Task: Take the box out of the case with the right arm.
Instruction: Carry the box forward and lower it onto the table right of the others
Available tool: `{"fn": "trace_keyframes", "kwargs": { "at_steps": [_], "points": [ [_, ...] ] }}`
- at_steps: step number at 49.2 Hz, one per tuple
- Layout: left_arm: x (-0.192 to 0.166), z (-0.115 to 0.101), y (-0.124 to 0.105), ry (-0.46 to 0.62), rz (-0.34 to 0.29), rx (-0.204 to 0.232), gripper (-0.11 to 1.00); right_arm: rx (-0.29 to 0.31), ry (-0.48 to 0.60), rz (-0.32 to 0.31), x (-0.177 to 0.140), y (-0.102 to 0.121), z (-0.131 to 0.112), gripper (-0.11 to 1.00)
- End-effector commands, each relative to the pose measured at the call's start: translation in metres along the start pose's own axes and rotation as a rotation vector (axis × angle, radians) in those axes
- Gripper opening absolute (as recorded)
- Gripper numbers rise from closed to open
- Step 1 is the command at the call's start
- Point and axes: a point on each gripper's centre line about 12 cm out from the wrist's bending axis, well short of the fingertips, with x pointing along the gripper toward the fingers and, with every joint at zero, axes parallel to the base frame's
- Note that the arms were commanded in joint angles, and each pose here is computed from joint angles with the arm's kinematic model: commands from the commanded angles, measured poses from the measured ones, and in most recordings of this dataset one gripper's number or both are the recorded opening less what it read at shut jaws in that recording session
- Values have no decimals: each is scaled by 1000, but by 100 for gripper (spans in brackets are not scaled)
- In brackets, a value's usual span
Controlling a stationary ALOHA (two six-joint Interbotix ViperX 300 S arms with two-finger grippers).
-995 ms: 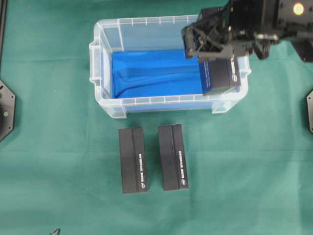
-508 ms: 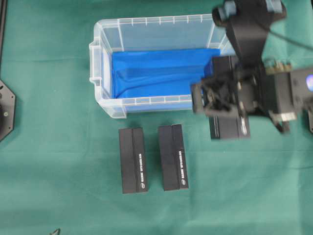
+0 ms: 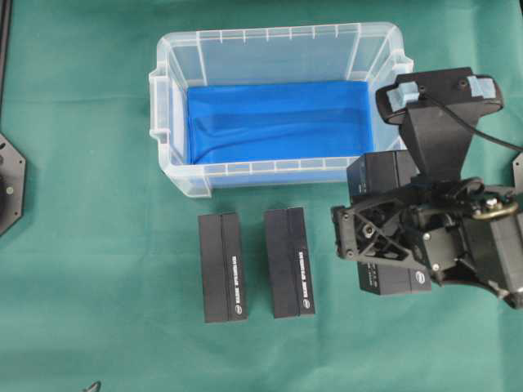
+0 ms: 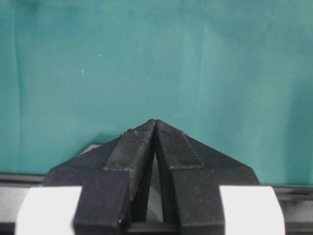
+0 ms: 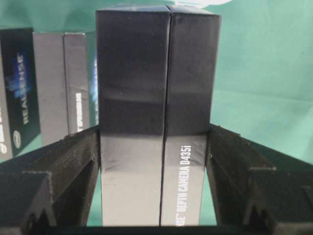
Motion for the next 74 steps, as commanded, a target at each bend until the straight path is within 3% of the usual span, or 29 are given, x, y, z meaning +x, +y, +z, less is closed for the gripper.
{"fn": "trace_keyframes", "kwargs": {
  "at_steps": [1,29,43,59,74],
  "points": [
    [-2,3,0,-12,3,-4,0,14,15,42,-16,-2,5,65],
    [-2,3,0,-10,4,-4,0,16,15,20,-9,-3,3,65],
    [-2,3,0,-10,4,-4,0,19,74,-23,39,1,-23,65],
    [-1,3,0,-9,4,-4,0,81,74,-59,102,-11,-41,65],
    [0,3,0,-6,5,-4,0,91,121,-24,143,-18,-55,65]
  ]
}}
